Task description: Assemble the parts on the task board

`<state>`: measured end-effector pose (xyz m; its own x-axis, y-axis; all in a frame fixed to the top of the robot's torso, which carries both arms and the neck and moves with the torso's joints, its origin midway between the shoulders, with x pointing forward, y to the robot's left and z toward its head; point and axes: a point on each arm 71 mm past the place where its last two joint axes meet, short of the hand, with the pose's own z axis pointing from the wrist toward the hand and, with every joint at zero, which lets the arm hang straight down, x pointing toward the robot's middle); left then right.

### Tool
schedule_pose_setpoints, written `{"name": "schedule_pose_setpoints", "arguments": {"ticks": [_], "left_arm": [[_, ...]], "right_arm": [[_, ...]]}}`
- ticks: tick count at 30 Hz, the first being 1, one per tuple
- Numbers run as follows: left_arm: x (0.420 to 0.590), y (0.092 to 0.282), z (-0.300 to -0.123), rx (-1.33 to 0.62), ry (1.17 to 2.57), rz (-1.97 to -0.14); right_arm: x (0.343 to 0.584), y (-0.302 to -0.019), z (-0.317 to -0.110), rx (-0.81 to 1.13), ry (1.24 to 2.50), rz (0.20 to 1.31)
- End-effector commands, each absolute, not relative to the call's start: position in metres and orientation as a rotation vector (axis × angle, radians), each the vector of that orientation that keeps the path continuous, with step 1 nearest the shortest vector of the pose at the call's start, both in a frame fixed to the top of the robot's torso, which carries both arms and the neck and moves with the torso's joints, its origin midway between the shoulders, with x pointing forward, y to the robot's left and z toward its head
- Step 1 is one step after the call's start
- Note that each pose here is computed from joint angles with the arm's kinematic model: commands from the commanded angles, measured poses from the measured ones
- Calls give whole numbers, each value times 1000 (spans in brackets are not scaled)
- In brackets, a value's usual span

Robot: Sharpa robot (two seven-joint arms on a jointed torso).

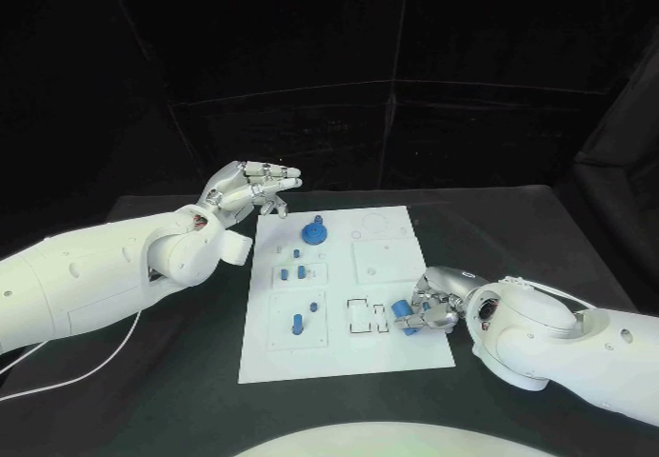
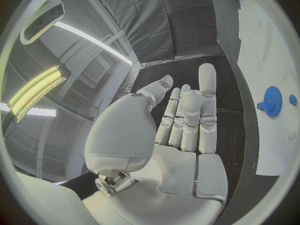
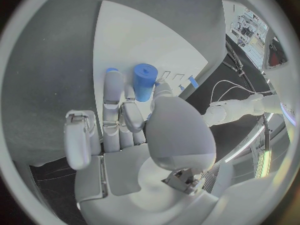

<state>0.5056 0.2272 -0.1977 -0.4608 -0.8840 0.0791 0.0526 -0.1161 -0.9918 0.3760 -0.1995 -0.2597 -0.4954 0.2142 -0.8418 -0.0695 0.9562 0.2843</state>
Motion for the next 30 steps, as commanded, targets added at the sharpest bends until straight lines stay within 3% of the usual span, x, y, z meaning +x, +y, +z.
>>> {"name": "schedule_pose_setpoints", "arguments": {"ticks": [1,11,21,30], "left_arm": [[505,226,-197,-960,1436,-1685],[505,227,-197,-961,1436,-1683],[505,228,-197,-963,1437,-1678],[505,225,-198,-961,1443,-1684]], "right_arm": [[375,-197,-264,84,2066,314],[375,-198,-265,121,2036,306],[356,-193,-241,220,1915,423],[356,-172,-243,239,1950,467]]}}
